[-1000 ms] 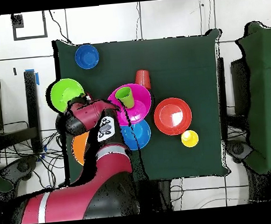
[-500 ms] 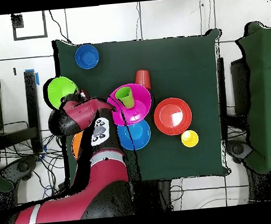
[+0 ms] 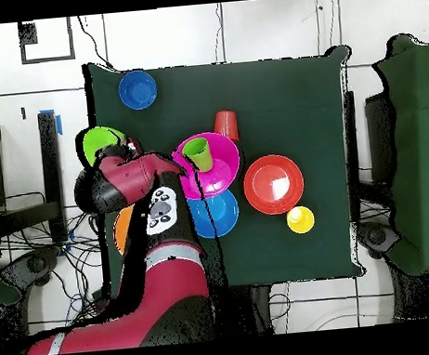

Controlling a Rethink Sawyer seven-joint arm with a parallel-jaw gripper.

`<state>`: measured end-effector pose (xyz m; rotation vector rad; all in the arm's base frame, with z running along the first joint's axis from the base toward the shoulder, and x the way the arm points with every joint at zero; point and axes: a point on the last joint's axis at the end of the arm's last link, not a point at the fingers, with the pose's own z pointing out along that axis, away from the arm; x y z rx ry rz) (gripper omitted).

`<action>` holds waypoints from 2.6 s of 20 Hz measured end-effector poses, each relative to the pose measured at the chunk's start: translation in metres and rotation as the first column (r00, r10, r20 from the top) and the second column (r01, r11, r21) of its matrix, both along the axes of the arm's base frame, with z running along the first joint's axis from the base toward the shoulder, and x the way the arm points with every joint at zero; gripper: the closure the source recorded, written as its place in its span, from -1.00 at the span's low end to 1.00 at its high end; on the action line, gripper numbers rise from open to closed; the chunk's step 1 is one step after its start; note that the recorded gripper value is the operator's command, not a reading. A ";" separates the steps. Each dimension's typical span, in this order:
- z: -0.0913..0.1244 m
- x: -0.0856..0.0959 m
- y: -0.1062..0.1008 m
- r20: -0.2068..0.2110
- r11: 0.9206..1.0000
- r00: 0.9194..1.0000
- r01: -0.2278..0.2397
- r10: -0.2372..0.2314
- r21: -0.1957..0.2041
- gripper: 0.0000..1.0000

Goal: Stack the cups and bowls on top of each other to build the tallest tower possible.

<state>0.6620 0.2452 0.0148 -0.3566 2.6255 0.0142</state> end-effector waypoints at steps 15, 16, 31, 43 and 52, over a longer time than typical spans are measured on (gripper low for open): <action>0.045 -0.006 -0.024 -0.217 0.994 0.970 0.098 -0.106 -0.046 1.00; 0.048 -0.006 -0.025 -0.221 0.994 0.969 0.100 -0.109 -0.051 1.00; 0.086 0.024 -0.025 -0.187 0.987 0.973 0.112 -0.133 -0.118 1.00; 0.128 0.066 -0.043 -0.233 0.976 0.955 0.152 -0.185 -0.155 1.00; 0.167 0.105 -0.055 -0.237 0.969 0.947 0.181 -0.218 -0.166 1.00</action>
